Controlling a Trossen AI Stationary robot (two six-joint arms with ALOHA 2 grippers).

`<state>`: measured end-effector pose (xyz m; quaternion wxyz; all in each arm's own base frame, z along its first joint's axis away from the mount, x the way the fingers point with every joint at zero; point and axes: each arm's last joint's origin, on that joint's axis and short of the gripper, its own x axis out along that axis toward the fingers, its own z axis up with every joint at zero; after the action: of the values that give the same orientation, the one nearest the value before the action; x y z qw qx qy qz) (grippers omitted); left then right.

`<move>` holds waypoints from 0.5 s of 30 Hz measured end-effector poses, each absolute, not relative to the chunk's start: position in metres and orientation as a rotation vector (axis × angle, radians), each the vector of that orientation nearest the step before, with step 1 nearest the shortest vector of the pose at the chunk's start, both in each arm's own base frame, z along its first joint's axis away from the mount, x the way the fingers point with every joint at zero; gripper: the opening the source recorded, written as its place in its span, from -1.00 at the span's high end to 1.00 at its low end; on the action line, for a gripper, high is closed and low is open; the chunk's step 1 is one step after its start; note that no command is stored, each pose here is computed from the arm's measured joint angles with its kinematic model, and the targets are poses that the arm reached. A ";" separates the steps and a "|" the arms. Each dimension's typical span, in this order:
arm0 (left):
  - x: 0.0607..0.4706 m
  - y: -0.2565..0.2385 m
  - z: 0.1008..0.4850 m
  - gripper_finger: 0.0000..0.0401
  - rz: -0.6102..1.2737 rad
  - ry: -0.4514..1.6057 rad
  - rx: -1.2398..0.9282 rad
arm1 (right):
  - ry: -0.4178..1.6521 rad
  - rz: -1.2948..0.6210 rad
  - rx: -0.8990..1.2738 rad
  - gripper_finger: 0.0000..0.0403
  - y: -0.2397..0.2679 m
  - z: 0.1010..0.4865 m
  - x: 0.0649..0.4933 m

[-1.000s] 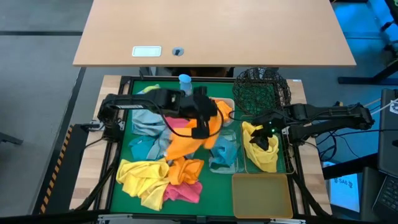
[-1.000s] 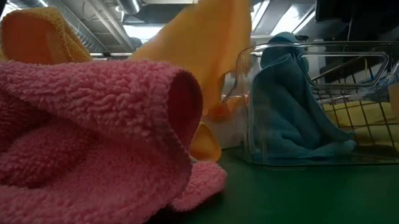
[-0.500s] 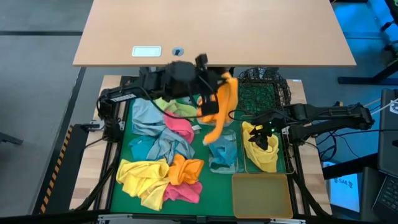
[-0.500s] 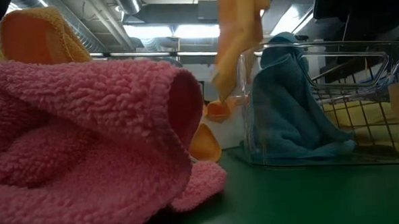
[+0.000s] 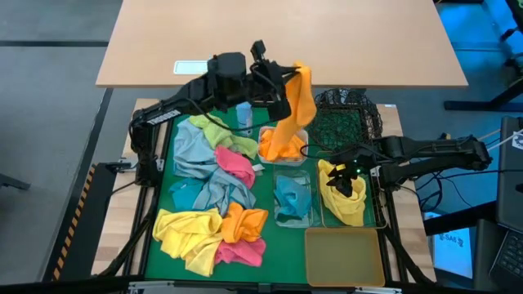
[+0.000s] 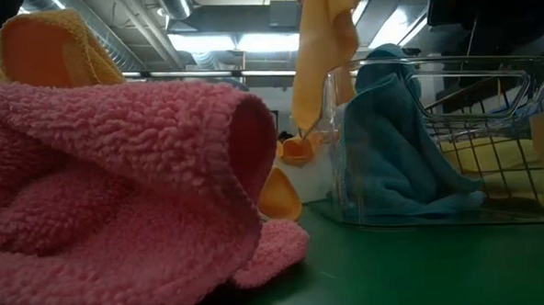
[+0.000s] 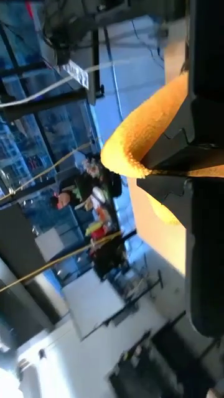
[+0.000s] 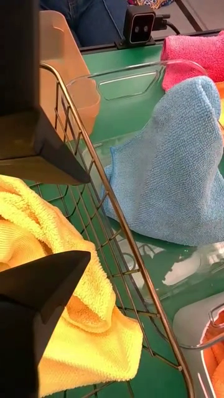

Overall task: Sort microfiber towel by color & place in baskets
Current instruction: Put the orange towel into the white bin

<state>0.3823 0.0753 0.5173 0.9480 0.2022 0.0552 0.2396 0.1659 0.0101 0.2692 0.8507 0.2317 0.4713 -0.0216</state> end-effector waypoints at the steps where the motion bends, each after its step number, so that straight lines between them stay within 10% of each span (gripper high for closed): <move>1: 0.382 0.077 0.516 1.00 0.472 0.120 0.386 | 0.993 -0.046 0.488 0.09 0.010 0.269 0.166; 15: 0.393 0.073 0.456 1.00 0.324 0.478 0.244 | 0.993 -0.045 0.488 0.09 0.010 0.269 0.166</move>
<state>0.3925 0.0728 0.4558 0.9513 0.1198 0.2352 0.1594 0.1659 0.0101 0.2692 0.8507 0.2316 0.4714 -0.0215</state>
